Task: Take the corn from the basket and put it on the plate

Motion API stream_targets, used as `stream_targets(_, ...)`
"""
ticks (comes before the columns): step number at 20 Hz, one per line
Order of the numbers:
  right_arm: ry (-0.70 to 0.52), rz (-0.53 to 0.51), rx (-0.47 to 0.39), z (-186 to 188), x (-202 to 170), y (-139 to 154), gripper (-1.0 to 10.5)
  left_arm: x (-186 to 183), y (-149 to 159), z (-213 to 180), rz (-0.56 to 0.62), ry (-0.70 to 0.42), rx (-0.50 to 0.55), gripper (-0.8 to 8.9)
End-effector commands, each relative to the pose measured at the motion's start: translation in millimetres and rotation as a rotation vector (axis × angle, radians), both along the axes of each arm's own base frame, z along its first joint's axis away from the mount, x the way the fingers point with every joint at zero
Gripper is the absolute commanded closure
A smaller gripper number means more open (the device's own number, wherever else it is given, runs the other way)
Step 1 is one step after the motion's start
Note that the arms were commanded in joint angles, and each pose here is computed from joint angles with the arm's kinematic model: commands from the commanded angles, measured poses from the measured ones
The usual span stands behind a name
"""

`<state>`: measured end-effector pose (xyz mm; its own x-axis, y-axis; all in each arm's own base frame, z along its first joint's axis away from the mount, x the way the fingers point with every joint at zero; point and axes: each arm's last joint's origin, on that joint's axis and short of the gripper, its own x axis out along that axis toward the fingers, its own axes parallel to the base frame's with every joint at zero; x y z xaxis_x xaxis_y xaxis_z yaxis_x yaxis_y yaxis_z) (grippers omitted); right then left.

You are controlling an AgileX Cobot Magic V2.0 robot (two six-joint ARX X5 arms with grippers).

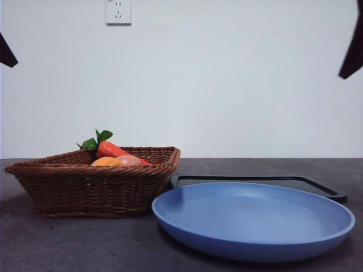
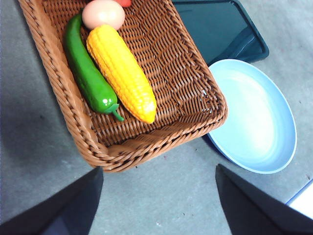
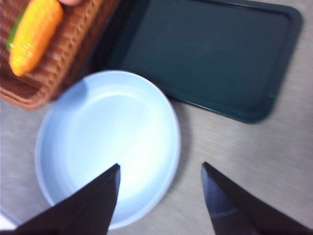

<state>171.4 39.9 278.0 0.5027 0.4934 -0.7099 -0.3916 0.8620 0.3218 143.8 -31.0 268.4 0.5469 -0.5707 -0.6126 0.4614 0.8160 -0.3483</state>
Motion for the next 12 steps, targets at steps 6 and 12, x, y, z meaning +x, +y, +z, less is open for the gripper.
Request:
stream_targets(6, 0.210, 0.029, -0.016, -42, 46, 20, 6.8, 2, -1, 5, -0.004, -0.016, -0.009, 4.35)
stream_targets(12, 0.330, 0.058, -0.049, -84, 72, 32, 6.8, 2, -1, 5, -0.004, -0.016, -0.009, 4.35)
